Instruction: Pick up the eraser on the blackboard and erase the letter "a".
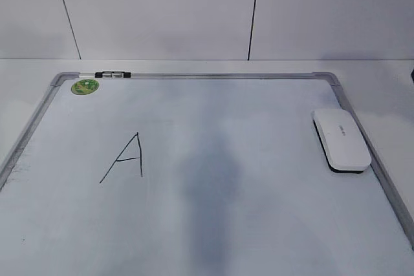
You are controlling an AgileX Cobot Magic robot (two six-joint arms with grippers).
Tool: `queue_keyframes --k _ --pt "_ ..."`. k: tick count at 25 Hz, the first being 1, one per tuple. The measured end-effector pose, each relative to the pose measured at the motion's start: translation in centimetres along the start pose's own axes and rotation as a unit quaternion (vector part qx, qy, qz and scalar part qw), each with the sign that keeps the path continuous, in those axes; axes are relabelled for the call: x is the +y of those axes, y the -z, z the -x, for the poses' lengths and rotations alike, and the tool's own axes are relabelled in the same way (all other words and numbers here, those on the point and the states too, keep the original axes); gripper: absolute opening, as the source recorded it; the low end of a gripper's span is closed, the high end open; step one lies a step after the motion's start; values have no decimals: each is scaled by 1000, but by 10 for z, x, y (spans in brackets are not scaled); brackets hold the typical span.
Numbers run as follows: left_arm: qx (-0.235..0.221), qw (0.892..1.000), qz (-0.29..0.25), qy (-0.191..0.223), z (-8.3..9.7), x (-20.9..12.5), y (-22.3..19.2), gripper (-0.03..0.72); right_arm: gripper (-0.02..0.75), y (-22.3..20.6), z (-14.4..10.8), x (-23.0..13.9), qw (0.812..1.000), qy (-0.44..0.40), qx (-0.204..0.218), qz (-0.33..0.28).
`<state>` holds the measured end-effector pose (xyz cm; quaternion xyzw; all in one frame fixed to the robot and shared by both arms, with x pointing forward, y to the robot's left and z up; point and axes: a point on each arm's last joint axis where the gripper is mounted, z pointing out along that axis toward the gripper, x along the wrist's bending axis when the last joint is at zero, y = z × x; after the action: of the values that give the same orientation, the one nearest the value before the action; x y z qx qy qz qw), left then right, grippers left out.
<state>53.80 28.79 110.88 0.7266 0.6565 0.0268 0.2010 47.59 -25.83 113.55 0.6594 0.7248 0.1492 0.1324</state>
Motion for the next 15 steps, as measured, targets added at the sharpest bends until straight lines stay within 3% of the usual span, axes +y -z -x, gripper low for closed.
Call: queue_keyframes --k 4,7,15 --pt "1 1000 21 -4 8 -21 20 403 594 29 1 -13 999 -2 8 45" --pt "11 999 32 -11 12 -41 33 351 593 49 2 -24 997 -3 15 77" --pt "19 997 78 -24 26 -118 60 306 593 102 6 -69 985 -5 28 171"
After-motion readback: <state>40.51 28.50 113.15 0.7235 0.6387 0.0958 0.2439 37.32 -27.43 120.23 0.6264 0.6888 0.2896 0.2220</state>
